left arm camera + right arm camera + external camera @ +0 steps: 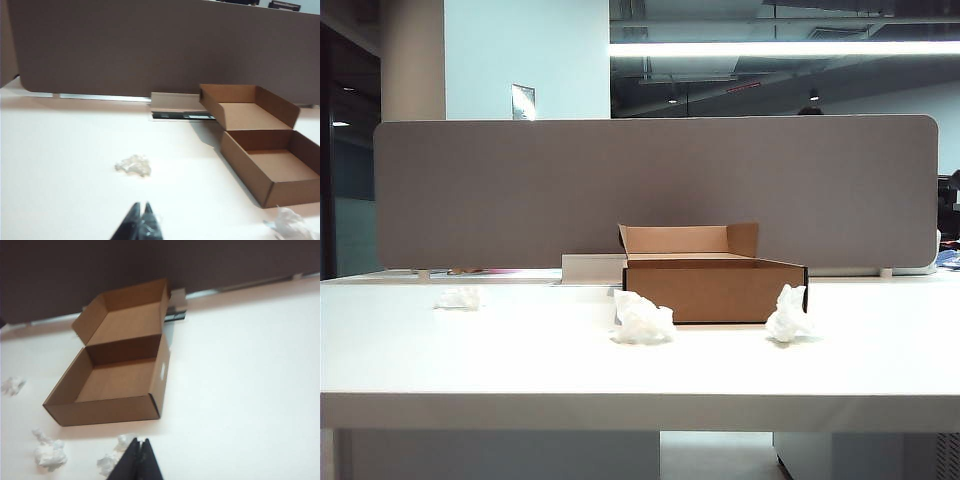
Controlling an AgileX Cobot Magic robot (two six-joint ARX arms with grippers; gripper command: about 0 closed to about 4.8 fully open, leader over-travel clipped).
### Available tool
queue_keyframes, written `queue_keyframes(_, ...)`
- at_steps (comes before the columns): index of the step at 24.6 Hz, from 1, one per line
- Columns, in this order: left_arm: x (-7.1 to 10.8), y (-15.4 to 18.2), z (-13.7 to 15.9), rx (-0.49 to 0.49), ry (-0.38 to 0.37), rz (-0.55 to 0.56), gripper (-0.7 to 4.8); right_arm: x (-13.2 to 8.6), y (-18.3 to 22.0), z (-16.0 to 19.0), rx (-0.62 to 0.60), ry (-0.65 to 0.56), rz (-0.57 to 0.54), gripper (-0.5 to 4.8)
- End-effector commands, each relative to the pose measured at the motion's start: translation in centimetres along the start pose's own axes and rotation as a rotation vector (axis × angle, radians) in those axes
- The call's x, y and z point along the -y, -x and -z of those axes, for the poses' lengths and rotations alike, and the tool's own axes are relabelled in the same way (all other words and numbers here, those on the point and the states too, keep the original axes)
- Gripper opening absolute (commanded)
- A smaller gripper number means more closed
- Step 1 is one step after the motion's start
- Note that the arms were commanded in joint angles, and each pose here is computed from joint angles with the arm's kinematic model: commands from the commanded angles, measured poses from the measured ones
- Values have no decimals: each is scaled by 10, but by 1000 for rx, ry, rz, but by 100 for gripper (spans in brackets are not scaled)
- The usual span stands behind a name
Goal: Pick up all the paper balls on the table and put them in the paper box.
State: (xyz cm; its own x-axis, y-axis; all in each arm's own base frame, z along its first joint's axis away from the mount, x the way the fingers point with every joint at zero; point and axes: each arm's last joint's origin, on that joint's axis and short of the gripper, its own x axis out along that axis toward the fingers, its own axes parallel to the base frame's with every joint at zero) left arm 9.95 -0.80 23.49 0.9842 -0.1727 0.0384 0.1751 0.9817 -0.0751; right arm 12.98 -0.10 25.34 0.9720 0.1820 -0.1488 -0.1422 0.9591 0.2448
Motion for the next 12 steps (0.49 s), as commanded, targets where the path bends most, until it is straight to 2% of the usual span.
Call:
queue_keyframes(1,0,-6,-7,-5,-1,21,-6,0,-10,-11,-8,11,-28,-3)
queue_keyframes(8,-1,-29,-19,-63,3,51,-6,3,-39,-21,-119,11,-72,-3)
queue_keyframes(12,-2,-49,-27,-125,-47,55,-6,1,-54,-21,-174,3,-90,-3)
